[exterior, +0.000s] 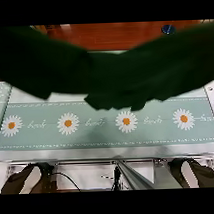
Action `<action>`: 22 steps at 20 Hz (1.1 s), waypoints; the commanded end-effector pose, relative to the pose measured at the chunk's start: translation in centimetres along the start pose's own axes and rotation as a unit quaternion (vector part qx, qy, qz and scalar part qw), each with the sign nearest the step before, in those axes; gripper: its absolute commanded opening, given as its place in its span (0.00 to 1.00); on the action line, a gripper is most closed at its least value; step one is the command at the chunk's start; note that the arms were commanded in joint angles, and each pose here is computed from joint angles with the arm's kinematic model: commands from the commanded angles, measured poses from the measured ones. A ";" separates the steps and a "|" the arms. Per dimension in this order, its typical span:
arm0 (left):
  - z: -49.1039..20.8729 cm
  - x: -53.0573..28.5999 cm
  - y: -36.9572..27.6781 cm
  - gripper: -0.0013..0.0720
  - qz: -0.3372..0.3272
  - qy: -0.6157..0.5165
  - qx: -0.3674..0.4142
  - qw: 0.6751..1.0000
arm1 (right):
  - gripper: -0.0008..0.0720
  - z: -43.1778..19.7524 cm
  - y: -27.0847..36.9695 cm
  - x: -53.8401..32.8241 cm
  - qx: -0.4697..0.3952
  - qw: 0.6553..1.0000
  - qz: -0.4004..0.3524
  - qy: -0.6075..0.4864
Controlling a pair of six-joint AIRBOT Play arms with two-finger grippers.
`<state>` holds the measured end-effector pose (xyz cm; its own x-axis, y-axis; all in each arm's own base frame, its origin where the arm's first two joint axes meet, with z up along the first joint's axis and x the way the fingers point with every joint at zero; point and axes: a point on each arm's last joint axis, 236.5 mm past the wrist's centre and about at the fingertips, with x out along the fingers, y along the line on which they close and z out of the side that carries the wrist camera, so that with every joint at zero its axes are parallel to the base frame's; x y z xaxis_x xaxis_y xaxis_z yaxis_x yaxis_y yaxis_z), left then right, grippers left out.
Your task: Fold the shirts.
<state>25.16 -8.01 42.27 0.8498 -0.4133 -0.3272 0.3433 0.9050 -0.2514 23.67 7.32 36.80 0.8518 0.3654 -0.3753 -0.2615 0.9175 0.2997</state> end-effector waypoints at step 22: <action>-36.5 22.2 12.9 0.05 0.041 0.359 -0.247 0.899 | 0.04 -27.0 -14.7 23.5 0.160 0.904 -0.030 0.395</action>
<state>32.96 -8.96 1.89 0.3655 -0.4541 -0.8125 -0.0554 0.8608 -0.5060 34.04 6.67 3.88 0.2956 0.4311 -0.8525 -0.0027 0.8928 0.4505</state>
